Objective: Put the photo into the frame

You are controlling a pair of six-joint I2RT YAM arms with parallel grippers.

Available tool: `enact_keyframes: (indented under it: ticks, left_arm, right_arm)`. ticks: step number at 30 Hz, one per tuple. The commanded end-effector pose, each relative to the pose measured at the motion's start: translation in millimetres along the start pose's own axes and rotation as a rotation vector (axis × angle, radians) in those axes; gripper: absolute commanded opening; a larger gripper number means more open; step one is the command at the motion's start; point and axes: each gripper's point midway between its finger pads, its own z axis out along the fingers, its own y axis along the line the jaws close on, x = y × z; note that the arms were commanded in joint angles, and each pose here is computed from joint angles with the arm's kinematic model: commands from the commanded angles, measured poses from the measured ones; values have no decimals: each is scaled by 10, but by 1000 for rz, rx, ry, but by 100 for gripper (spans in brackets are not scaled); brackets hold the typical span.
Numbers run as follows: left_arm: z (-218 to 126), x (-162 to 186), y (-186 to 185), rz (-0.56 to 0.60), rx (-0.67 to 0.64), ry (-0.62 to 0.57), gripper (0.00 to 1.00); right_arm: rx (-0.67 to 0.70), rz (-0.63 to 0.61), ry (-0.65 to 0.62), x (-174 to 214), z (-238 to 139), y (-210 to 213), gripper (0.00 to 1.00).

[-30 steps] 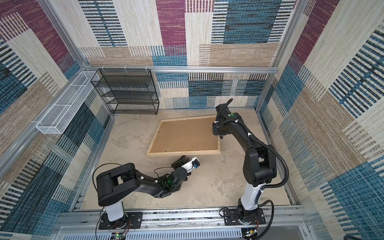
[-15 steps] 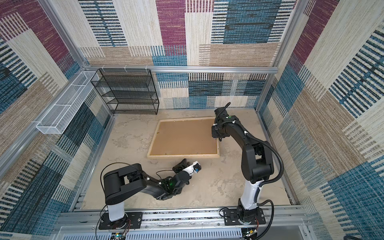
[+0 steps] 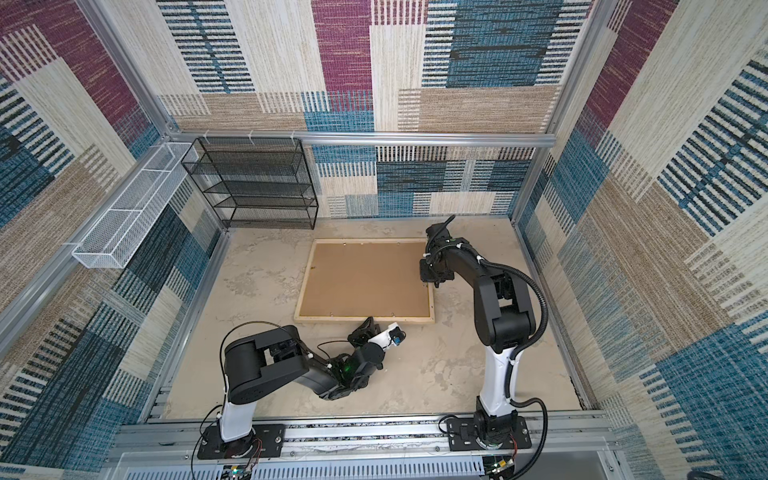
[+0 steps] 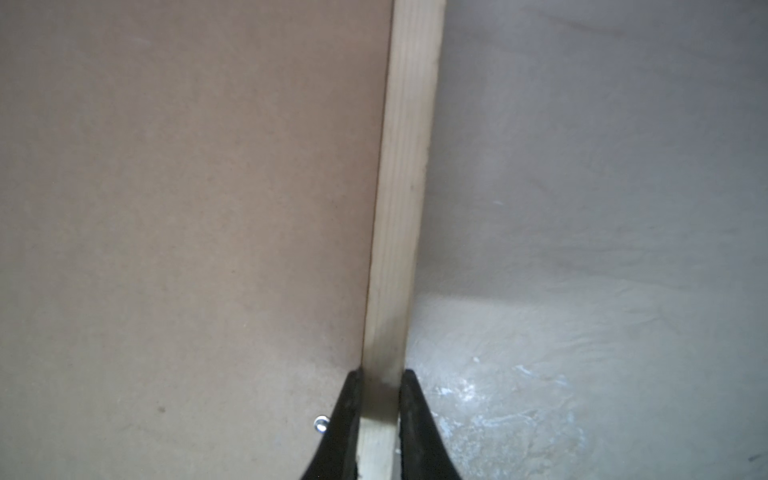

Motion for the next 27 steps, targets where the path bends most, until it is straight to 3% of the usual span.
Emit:
enact_keyframes:
  ticks: [1,8,16,18,22,27]
  left_arm:
    - [-5,-54,42,-7,-25,-8,38]
    - [-27,-61,66,8,-21,-4,38]
    - [-191,-43,18,-86,143,-21,38]
    - [-210,-18,2,-103,171,-14,38]
    - [-210,1,-3,-114,188,-4,40]
    - [-183,-18,4,-104,181,-2,44]
  right_arm:
    - [-23,-19,-21,-51,47,40,13]
    - [-13,-14,1,-5,154,9,23]
    - [-3,5,32,42,299,-18,26]
    - [1,3,53,76,367,-24,25]
    - [12,-7,59,53,362,-39,8]
    - [25,-22,21,-80,99,-35,5]
